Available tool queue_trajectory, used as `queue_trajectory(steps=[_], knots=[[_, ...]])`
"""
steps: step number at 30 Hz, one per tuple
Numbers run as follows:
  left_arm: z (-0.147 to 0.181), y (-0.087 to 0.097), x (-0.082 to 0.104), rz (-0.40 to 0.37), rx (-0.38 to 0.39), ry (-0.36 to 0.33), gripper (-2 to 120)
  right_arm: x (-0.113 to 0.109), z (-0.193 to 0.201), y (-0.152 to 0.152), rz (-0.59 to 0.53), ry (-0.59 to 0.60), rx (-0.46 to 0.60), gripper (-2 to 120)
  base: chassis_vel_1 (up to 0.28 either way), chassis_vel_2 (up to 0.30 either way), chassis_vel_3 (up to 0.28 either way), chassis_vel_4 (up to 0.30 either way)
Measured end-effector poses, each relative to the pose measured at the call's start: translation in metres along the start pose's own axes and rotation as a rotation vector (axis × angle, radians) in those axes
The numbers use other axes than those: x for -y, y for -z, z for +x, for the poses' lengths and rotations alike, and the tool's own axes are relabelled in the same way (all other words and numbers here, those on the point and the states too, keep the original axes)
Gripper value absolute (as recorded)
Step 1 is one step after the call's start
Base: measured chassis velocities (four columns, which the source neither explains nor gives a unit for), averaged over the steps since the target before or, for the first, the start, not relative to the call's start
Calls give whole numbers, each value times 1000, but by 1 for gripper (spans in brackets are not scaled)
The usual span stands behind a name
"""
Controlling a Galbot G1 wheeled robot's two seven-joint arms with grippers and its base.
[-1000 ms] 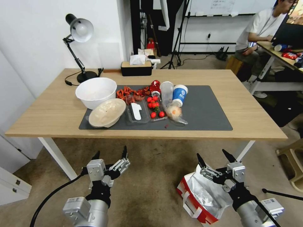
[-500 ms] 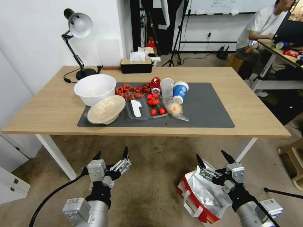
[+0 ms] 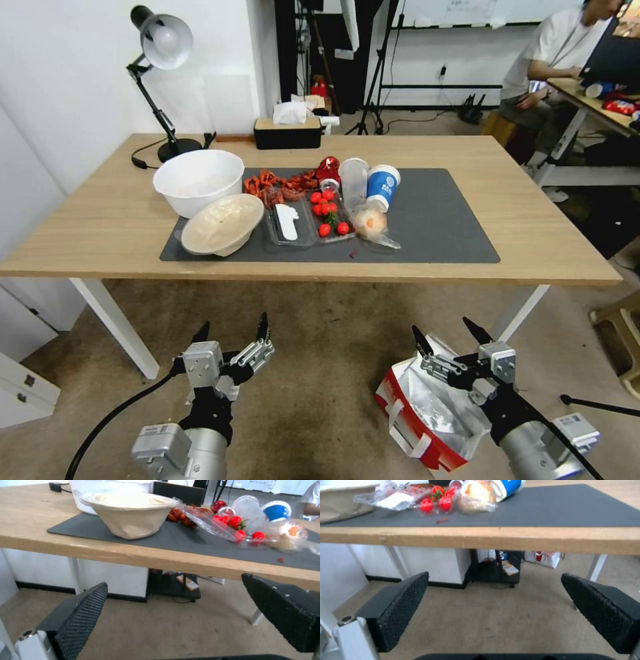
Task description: Pick up the food delivery bag from the floor and place it on the table.
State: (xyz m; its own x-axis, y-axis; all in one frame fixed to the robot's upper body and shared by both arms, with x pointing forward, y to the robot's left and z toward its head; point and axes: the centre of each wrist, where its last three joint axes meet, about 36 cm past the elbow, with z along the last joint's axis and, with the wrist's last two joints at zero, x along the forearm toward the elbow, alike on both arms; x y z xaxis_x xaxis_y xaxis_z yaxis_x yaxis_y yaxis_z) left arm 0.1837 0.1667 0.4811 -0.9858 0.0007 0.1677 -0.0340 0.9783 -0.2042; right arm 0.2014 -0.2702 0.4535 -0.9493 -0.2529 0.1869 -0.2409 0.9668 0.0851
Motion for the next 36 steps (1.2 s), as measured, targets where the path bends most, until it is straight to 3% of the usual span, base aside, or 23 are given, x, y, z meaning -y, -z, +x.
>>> queue_trajectory(steps=[13,20,29,36], knots=[[-1,-8,-9,-61,25,6,100,2,1,-7,-2,20,-14,100,0,0,0,0],[-8,-14,-23,-114,47,1,100,4,4,-8,7,25,-13,100,0,0,0,0],[-8,-19,-42,-162,19,-12,100,5,4,-13,8,32,-8,100,0,0,0,0],[-11,-21,-41,-157,14,-22,100,6,2,-12,7,34,-4,100,0,0,0,0]])
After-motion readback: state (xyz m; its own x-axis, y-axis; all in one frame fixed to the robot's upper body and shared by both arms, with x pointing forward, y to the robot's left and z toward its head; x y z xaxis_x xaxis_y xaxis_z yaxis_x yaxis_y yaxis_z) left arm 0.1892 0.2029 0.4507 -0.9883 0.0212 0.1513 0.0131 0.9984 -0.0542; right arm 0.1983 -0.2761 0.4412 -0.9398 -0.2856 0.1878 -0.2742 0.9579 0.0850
